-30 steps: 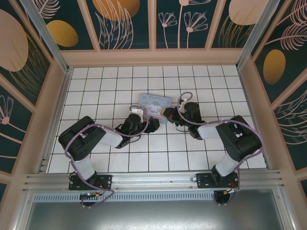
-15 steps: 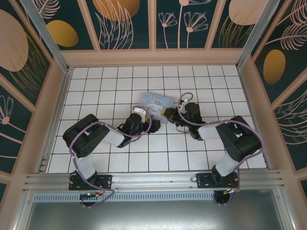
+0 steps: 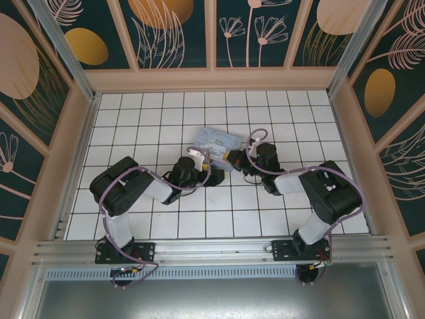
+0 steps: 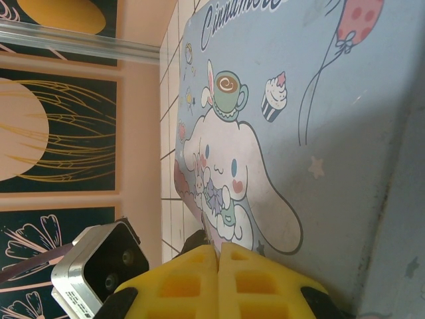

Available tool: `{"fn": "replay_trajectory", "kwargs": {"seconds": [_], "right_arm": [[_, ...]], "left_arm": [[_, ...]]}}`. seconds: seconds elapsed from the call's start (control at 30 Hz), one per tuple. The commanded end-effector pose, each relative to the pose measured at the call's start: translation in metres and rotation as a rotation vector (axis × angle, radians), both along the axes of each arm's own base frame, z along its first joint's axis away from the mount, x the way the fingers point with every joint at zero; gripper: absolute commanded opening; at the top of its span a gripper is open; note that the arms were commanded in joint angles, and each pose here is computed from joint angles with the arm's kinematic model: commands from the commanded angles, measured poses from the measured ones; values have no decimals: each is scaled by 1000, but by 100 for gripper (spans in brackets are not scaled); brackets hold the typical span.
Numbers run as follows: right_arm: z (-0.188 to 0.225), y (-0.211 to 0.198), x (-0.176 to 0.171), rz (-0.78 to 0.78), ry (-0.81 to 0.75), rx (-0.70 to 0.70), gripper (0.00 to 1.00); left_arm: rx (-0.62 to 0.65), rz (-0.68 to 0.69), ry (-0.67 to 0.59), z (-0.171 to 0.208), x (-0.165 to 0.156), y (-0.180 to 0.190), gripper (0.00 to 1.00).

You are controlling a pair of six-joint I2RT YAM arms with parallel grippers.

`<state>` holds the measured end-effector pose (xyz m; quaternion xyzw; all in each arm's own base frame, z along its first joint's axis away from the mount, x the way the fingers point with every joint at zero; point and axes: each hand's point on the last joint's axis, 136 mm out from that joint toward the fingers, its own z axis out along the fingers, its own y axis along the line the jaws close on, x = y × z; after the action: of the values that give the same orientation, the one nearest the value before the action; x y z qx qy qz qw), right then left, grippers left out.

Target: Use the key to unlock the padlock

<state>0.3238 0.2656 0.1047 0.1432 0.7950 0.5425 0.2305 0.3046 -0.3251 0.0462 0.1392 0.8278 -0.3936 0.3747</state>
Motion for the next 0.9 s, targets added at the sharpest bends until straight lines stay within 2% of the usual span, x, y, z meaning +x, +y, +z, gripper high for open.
{"fn": "replay_trajectory", "kwargs": {"seconds": [0.0, 0.1, 0.33, 0.43, 0.7, 0.87], "right_arm": [[-18, -7, -2, -18, 61, -29, 0], [-19, -7, -2, -16, 64, -28, 0], [-17, -8, -2, -20, 62, -25, 0], [-16, -8, -2, -20, 60, -25, 0], [-14, -8, -2, -21, 59, -22, 0], [-15, -8, -2, -20, 58, -24, 0]], "left_arm": [[34, -62, 82, -26, -19, 0, 88], [62, -45, 81, -30, -14, 1, 88], [191, 85, 72, -47, 4, 22, 88], [207, 84, 70, -47, 6, 22, 88], [85, -82, 68, -26, -15, -3, 83], [12, -116, 76, -13, -23, -9, 80]]}}
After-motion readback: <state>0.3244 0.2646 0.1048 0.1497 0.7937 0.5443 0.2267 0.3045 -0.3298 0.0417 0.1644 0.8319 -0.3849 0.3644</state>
